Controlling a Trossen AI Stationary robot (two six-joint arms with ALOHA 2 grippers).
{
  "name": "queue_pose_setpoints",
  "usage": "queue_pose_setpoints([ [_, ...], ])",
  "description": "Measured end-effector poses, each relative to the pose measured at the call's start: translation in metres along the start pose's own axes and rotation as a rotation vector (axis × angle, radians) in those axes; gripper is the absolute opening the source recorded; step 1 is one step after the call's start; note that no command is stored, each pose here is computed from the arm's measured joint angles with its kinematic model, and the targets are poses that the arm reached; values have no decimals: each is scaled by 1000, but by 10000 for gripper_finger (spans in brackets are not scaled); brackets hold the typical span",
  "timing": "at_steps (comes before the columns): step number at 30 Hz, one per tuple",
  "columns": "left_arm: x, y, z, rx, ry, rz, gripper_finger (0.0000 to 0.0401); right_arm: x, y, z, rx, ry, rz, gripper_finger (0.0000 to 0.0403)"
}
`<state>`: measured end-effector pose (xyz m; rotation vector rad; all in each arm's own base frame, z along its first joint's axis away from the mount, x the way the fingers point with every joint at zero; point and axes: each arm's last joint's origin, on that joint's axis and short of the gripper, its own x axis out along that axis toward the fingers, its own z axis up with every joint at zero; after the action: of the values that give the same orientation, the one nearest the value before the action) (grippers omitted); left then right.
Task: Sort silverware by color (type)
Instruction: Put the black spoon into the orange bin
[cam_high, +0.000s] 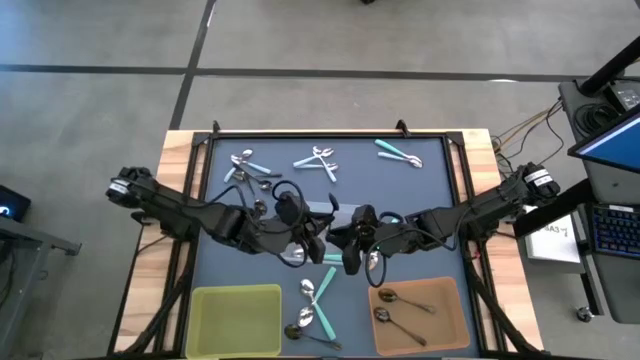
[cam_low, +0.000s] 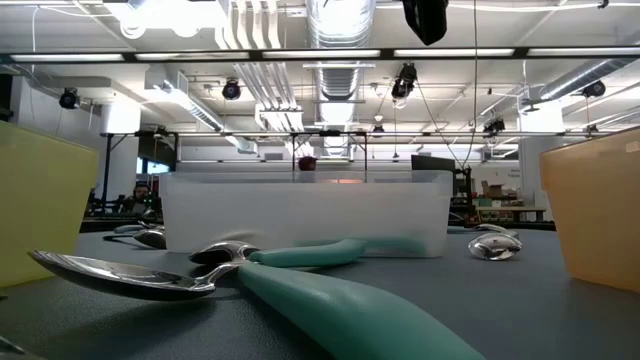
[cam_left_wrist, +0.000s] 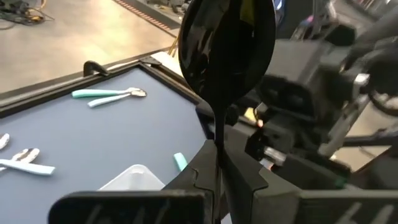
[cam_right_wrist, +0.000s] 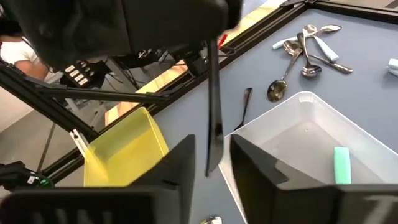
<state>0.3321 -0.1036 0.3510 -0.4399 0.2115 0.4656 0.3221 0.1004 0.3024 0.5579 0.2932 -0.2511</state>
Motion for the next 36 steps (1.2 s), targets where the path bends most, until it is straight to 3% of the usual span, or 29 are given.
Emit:
queue_pose_setpoints([
  [7,4,-1,-4,-15,-4,-8,0,2,-2,2,-16,-9,-2,18],
  [25,4,-2,-4,-2,5,-23,1,2,-7,5,-27,1,-28,9],
  [36,-8,5,3,151,86,48,60,-30,-15,17,-16,79,-51,8],
])
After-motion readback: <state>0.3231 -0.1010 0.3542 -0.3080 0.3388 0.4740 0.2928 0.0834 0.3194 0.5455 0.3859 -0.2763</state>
